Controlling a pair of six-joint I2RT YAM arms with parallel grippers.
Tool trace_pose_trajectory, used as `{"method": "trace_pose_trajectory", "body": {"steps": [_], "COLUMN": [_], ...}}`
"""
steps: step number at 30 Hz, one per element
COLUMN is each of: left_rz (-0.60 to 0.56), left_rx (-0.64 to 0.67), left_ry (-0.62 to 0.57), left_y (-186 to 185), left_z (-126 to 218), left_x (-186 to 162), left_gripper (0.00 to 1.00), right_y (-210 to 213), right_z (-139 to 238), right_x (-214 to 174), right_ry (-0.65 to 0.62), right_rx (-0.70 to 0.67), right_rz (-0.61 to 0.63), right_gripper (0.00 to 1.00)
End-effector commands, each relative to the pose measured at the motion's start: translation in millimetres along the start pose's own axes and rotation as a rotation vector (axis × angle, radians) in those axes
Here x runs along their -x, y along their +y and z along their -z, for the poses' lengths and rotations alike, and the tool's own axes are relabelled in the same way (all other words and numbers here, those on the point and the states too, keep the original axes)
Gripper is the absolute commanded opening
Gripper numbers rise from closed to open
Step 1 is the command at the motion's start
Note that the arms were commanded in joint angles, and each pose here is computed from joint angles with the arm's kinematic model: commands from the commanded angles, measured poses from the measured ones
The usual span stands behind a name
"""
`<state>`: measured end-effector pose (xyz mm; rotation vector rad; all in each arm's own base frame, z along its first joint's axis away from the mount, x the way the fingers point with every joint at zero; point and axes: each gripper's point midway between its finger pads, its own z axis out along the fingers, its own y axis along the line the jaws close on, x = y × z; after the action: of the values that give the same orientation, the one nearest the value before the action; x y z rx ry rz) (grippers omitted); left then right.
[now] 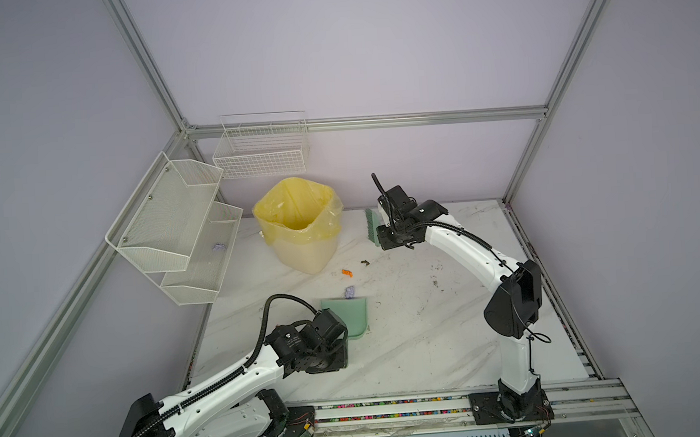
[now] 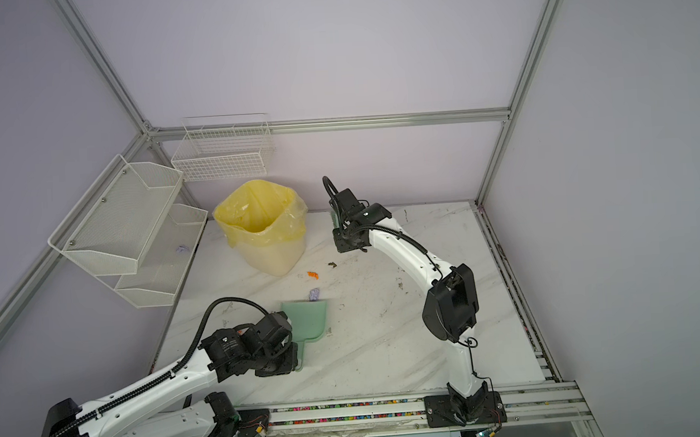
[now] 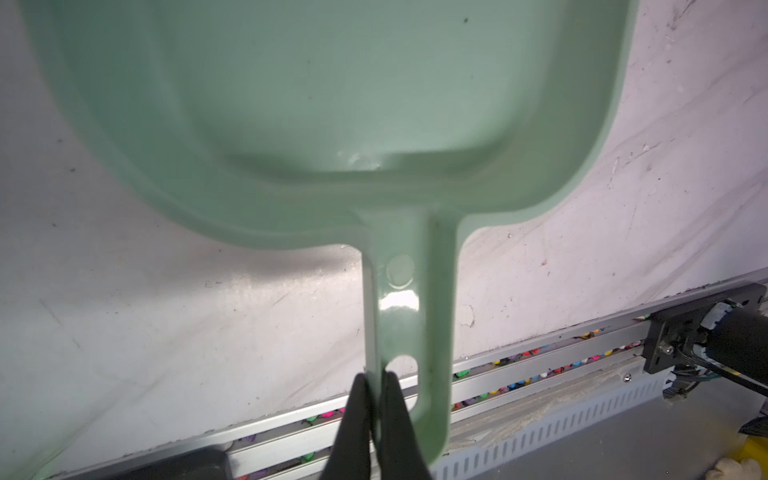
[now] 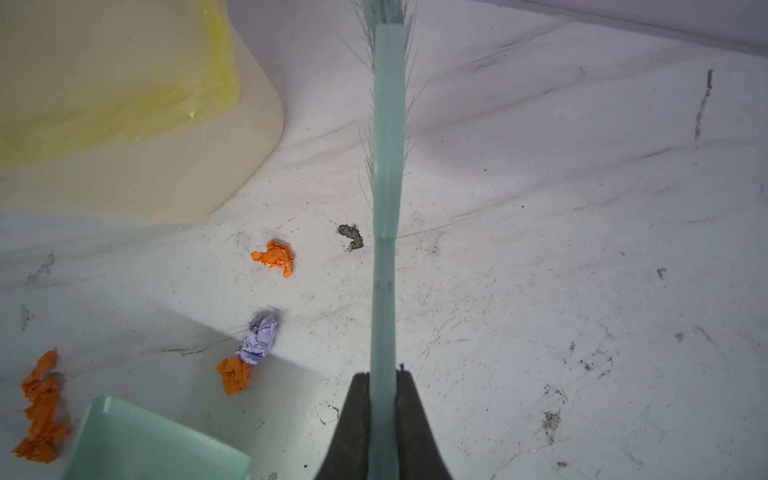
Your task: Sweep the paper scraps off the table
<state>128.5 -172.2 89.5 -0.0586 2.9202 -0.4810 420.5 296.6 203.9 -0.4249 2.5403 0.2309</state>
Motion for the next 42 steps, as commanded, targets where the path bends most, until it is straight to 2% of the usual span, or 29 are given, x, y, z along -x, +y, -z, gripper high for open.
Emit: {"method": "trace_pose_trajectory", "body": {"steps": [1, 5, 15, 19, 28, 42], "left_rz": [0.035, 0.069, 0.104, 0.105, 0.126, 0.102], "left_rx": [-0.037, -0.09, -0.052, -0.036, -0.033, -0.026], "left_ry": [0.031, 0.052, 0.07, 0.081, 0.104, 0.142], "left_y": [2.6, -3.1, 1.1, 2.0, 3.2, -3.5], "left_z": [-11.7, -21.5, -30.4, -30.5, -29.0, -28.9], "left_x": [-11.8, -16.7, -14.1, -8.2, 5.2, 19.0], "left_gripper": [0.0, 0.0, 0.0, 0.0, 0.0, 0.0], "right_y": [15.1, 35.3, 60.0, 56.1, 69.7, 97.0], "right_z": [-5.8, -16.6, -31.7, -40.1, -53.1, -32.3], "right_x": [-10.4, -20.1, -34.1, -34.4, -52.1, -99.9], "right_ry": [0.036, 0.057, 0.067, 0.074, 0.103, 0.136], "right_rx": [-0.024, -0.031, -0.045, -0.091, -0.1, -0.053], "right_rz": [0.159, 0.304, 0.561, 0.611, 0.74, 0.804], "right_gripper": [0.0, 0.0, 0.0, 0.0, 0.0, 0.0]}}
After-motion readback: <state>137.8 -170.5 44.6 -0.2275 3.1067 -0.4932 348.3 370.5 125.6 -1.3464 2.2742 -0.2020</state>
